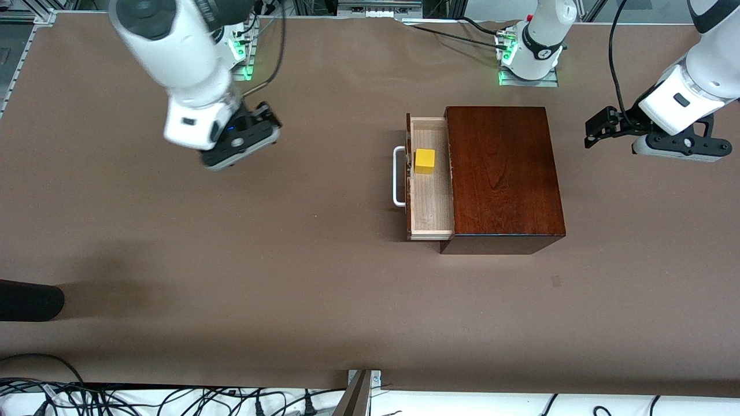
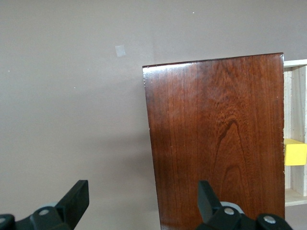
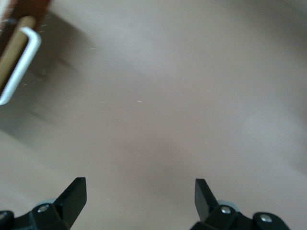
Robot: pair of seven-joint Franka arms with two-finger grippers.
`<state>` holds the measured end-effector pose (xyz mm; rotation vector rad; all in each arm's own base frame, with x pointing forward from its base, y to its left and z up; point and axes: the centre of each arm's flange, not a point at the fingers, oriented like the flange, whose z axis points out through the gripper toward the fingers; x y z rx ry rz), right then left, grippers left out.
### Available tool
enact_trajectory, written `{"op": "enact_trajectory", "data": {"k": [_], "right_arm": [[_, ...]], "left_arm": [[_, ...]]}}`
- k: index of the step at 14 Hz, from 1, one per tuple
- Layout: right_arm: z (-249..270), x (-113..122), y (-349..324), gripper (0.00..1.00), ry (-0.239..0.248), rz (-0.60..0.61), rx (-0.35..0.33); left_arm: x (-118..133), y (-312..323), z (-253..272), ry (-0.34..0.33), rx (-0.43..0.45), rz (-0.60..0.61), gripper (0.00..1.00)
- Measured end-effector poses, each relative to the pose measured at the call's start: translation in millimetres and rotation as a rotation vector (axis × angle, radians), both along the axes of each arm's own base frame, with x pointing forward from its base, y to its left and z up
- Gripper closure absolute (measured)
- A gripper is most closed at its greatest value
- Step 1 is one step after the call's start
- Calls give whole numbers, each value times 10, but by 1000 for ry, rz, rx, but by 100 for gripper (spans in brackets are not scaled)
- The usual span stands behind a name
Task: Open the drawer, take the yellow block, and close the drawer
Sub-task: 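Move the right gripper over the yellow cube in the drawer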
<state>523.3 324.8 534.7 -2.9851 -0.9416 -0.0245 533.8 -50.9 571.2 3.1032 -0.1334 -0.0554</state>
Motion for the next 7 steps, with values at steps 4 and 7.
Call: {"op": "enact_trajectory", "data": {"k": [4,7], "right_arm": [[-296,-411,785,0,38,287,1],[-257,-893,1344,0,30,471,8]], "left_arm": [[11,-23,40,-9,5,-5,0],[14,-59,62,-13,5,-11,0]]}}
